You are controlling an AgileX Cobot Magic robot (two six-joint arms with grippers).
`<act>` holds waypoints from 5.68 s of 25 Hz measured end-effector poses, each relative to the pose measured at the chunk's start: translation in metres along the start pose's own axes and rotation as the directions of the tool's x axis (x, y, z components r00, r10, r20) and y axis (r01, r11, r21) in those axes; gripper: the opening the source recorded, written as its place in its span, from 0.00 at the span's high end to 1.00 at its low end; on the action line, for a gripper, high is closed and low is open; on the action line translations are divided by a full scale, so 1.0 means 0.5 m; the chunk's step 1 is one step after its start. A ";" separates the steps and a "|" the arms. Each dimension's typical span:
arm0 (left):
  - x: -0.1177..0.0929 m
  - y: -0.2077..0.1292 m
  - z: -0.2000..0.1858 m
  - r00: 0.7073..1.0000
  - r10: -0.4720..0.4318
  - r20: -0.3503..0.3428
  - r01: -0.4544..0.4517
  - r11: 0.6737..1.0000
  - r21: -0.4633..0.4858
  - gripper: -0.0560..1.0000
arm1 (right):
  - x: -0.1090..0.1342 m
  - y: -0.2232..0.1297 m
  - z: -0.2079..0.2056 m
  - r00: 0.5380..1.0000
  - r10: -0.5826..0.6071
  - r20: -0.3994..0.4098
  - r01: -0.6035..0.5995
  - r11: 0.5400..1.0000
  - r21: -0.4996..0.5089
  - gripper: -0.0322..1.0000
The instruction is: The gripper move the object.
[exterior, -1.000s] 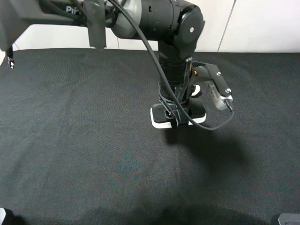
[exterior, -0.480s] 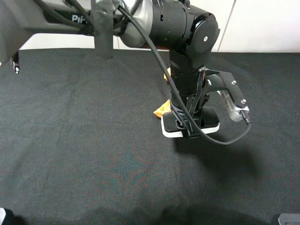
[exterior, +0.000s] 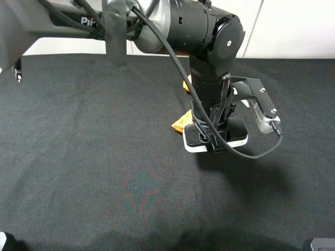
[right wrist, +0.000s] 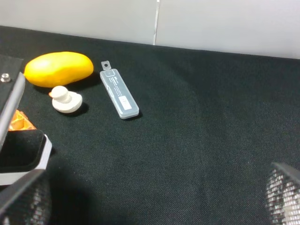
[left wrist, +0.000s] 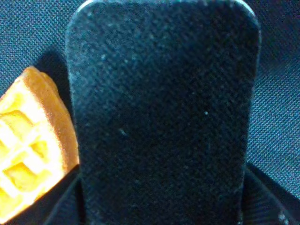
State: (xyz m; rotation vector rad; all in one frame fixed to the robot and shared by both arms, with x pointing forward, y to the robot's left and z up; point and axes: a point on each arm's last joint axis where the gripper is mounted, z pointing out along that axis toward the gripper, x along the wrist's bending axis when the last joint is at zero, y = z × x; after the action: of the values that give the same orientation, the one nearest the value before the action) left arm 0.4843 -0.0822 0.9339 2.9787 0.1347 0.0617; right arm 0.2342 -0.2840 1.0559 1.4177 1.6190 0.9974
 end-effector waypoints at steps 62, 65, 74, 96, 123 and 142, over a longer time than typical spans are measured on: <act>0.006 -0.015 0.119 0.998 -0.048 0.041 0.045 0.995 0.086 0.32 | 0.000 0.000 0.000 1.000 0.001 -0.001 -0.001 1.000 0.000 0.30; 0.006 -0.015 0.119 0.998 -0.050 0.040 0.046 0.995 0.086 0.30 | 0.000 0.000 0.000 1.000 0.001 -0.001 -0.001 1.000 -0.001 0.30; 0.006 -0.015 0.119 0.995 -0.087 0.038 0.084 0.993 0.087 0.22 | 0.000 0.000 0.000 1.000 0.001 -0.001 -0.001 1.000 -0.001 0.30; 0.008 -0.006 0.048 0.992 -0.122 0.011 0.122 0.992 0.035 0.14 | 0.000 0.000 0.000 1.000 0.001 -0.002 -0.001 1.000 -0.001 0.30; 0.024 -0.127 -0.359 0.949 -0.246 -0.196 0.201 0.954 -0.223 0.14 | 0.000 0.000 0.000 1.000 0.001 -0.002 -0.001 1.000 -0.001 0.30; -0.059 -0.550 -0.396 0.729 -0.633 -0.260 0.579 0.773 -0.260 0.14 | 0.000 0.000 0.000 1.000 0.001 -0.002 -0.001 1.000 -0.001 0.30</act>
State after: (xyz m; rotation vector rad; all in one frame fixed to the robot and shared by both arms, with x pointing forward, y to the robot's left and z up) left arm 0.4216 0.2164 1.0840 2.5742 1.0875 0.4733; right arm 0.2342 -0.2838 1.0560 1.4179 1.6194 1.0002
